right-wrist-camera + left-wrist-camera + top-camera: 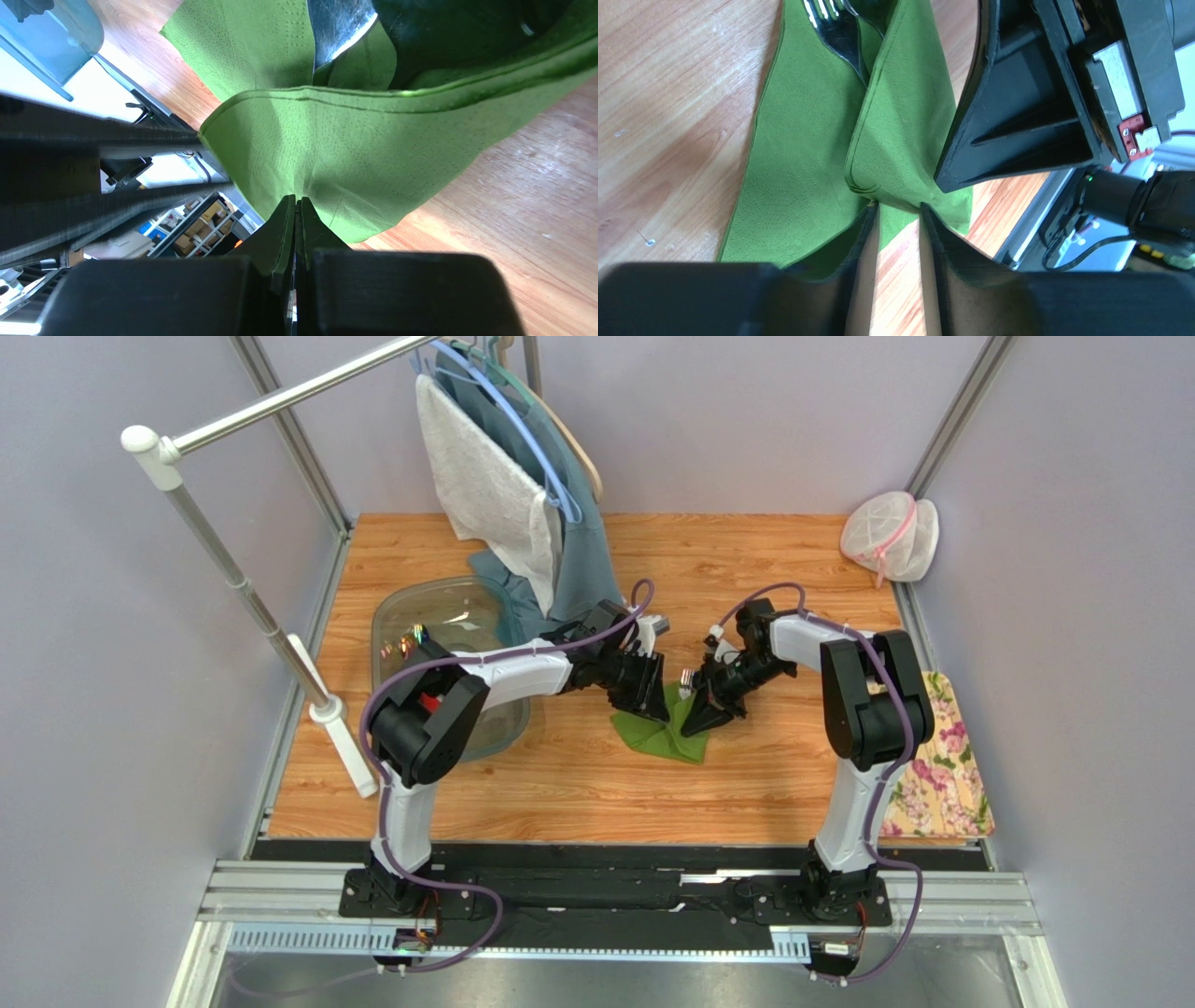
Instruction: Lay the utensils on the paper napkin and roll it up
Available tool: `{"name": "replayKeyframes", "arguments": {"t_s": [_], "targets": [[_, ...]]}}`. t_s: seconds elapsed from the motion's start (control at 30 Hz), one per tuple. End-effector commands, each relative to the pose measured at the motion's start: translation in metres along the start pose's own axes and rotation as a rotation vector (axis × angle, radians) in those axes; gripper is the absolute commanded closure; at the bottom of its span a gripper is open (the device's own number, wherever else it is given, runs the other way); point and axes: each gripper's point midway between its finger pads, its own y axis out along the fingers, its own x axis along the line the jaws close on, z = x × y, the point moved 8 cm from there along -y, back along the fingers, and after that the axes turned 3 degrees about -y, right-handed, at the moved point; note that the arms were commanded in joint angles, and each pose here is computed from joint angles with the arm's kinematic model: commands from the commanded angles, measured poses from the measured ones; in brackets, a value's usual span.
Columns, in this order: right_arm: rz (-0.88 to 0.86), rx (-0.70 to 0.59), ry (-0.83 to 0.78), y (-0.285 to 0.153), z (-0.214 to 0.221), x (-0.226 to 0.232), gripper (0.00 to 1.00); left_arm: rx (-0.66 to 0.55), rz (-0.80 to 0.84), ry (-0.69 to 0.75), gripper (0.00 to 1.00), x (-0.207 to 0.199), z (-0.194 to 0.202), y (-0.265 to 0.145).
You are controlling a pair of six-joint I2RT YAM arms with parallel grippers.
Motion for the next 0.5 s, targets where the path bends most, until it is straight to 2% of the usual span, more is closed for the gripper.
{"name": "replayKeyframes", "arguments": {"t_s": [0.0, 0.1, 0.27, 0.47], "targets": [[0.004, -0.027, -0.027, -0.002, -0.004, 0.005, 1.00, -0.053, 0.007, 0.017, 0.83, -0.004, -0.014, -0.001], [0.002, -0.027, -0.039, -0.006, -0.002, 0.008, 1.00, -0.058, -0.015, 0.018, 1.00, 0.001, -0.013, -0.001], [-0.007, -0.023, -0.065, -0.012, 0.006, 0.015, 0.97, -0.078, -0.043, 0.045, 1.00, 0.008, -0.014, -0.001], [0.010, 0.021, -0.081, 0.000, 0.020, 0.012, 0.96, -0.074, -0.062, 0.043, 1.00, 0.015, -0.011, 0.002]]}}
